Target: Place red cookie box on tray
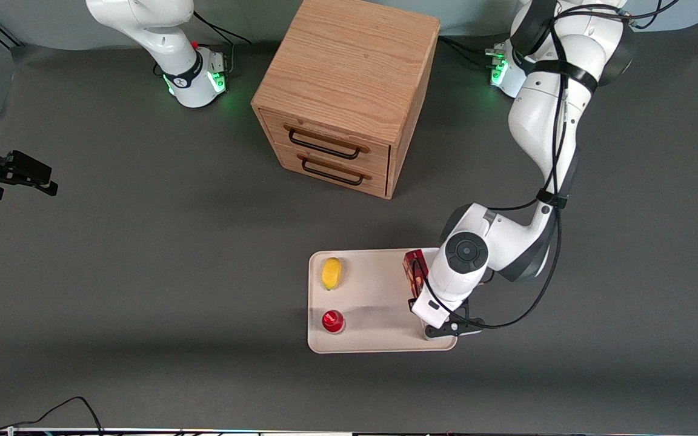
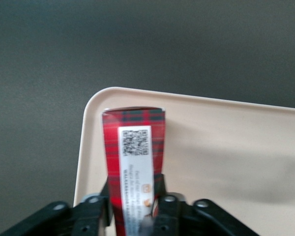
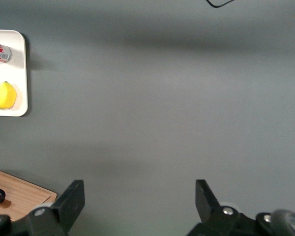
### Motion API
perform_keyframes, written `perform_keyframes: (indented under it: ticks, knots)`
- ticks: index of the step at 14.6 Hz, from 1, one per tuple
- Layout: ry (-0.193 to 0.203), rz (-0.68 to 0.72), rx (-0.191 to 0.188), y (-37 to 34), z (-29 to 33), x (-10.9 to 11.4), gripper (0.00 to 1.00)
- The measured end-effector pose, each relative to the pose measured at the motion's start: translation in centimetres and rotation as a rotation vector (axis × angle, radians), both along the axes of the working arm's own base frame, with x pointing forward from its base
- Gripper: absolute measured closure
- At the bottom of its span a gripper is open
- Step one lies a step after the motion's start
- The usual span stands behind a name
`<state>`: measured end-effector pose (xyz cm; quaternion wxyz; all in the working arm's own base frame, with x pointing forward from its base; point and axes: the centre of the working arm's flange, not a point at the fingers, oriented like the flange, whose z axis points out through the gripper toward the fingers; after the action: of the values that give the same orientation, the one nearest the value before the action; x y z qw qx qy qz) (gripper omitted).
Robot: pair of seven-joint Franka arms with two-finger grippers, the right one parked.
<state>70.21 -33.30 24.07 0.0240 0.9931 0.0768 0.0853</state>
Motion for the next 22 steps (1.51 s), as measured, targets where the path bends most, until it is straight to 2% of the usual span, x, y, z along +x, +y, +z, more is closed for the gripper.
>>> perform_keyframes:
  ticks: [3,5,8,11,14,17,20,22]
  knots:
    - [-0.005,0.003,-0.002,0.1,0.5,0.1,0.23]
    - [0.015,0.009,0.012,0.2,2.0,0.1,0.01]
    - [0.096,0.044,0.028,0.5,7.4,-0.1,0.0]
    - [0.166,0.067,0.068,1.7,14.2,-1.0,0.0]
    - [0.193,-0.007,0.094,5.6,21.8,-2.0,0.0]
    - [0.206,-0.083,0.117,13.1,28.3,-3.8,0.0]
    - [0.216,-0.11,0.129,20.8,31.7,-6.7,0.0]
    - [0.194,-0.114,0.133,24.7,32.3,-8.7,0.0]
